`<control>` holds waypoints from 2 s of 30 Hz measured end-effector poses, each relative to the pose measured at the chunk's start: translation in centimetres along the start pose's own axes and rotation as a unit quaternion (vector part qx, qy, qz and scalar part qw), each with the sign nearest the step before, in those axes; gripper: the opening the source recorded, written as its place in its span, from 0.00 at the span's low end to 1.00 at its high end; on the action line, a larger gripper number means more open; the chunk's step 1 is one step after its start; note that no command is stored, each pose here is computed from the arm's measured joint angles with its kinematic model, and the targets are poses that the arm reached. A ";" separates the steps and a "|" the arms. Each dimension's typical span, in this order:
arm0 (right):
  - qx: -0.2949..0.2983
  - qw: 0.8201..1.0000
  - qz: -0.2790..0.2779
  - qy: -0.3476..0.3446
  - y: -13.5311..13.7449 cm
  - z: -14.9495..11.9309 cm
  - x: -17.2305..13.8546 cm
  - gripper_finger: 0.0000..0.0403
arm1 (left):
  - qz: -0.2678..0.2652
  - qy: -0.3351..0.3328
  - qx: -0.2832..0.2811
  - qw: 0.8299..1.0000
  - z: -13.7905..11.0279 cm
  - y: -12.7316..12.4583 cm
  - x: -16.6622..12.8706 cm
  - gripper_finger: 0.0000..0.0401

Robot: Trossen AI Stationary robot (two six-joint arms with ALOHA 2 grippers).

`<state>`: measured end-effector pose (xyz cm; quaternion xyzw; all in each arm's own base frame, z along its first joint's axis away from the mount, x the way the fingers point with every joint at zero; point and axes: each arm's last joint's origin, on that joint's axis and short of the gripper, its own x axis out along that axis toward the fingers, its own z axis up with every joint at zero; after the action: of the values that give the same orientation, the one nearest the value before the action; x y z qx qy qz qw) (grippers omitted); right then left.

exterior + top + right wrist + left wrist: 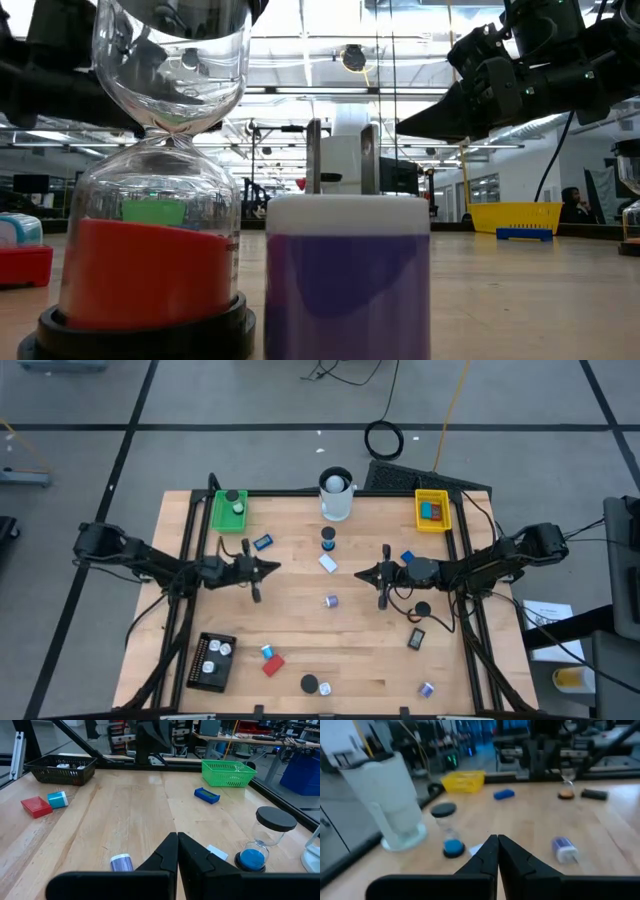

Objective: Pick & Place Office items
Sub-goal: Put the white digital clock into the yellow bin

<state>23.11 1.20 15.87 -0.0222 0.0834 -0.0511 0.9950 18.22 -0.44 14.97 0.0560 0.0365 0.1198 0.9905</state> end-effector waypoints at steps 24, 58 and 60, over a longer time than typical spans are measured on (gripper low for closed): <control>0.031 0.998 -0.053 0.005 -0.2 0.8 0.2 0.00 | 0.020 0.021 0.005 1.000 -1.3 0.3 1.5 0.09; 0.004 0.967 -0.031 0.254 8.6 6.3 1.4 0.17 | 0.019 0.023 -0.011 1.000 -1.3 0.3 1.5 0.10; -0.003 0.964 -0.031 0.263 9.0 6.1 1.8 0.18 | 0.019 0.023 -0.011 0.999 -1.3 0.3 1.5 0.10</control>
<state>26.82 10.19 21.11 -0.0134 0.3415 -0.0853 0.9359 19.47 0.36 13.60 0.0431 0.0568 0.1403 0.9875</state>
